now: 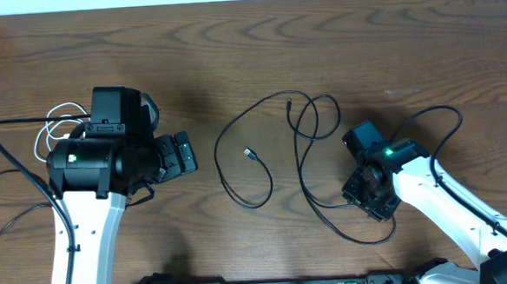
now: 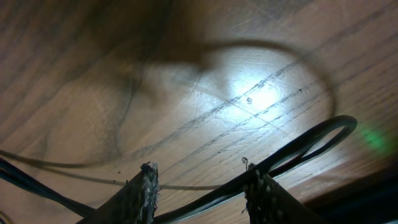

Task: Untangle cables
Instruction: 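Lower the right gripper and grasp a black cable loop at right, then lift the black cable with the right gripper toward the upper right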

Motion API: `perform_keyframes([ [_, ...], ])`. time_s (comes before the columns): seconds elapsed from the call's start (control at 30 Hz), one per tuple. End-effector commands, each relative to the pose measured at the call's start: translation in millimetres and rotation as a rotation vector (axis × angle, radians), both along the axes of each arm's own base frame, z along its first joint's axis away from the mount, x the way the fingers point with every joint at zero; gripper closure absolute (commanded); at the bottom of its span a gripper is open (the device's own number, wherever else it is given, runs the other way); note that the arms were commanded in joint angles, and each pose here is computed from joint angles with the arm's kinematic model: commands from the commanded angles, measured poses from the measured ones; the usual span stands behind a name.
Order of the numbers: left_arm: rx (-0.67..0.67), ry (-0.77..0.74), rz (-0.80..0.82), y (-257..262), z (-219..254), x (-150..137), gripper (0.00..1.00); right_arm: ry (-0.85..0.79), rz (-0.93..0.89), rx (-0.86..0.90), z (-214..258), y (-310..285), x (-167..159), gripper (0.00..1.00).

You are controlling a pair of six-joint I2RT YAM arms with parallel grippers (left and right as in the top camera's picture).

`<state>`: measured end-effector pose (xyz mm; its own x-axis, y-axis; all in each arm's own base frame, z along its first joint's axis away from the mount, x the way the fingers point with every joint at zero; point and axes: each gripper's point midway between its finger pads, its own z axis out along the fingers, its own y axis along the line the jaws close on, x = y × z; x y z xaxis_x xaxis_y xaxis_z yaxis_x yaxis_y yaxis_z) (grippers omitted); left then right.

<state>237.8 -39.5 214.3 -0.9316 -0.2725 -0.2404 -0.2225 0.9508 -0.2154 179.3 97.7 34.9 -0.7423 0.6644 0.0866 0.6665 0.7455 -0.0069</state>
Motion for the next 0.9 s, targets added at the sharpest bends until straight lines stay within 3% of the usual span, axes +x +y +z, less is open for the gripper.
perform_keyframes([
  [0.0,0.009,0.005,0.005,1.7,-1.7,-0.3,0.05,0.015,-0.005,-0.031,-5.7,-5.0,-9.1,0.55],
  [0.17,0.009,0.001,0.005,1.7,-1.5,0.6,0.05,0.012,-0.027,-0.033,-12.8,-5.9,-11.2,0.54],
  [0.3,0.009,0.002,0.004,1.7,-1.5,0.5,0.05,-0.007,-0.028,-0.023,-13.1,-3.5,-6.4,0.68],
  [0.33,0.009,0.002,0.004,1.7,-1.5,0.5,0.05,-0.009,-0.028,-0.022,-13.0,-3.3,-5.8,0.74],
  [0.4,0.009,0.001,0.004,1.7,-1.5,0.6,0.05,-0.014,-0.027,-0.019,-11.9,-2.5,-4.1,0.99],
  [0.63,0.009,0.001,0.004,1.7,-1.4,0.7,0.05,-0.064,0.055,0.013,9.5,7.8,14.8,0.99],
  [0.73,0.008,-0.003,0.005,1.5,-1.1,1.7,0.05,-0.128,0.167,0.036,36.1,17.2,35.3,0.99],
  [0.87,0.006,-0.012,0.009,1.4,-0.4,3.9,0.05,-0.298,0.368,0.082,104.8,37.4,76.7,0.99],
])
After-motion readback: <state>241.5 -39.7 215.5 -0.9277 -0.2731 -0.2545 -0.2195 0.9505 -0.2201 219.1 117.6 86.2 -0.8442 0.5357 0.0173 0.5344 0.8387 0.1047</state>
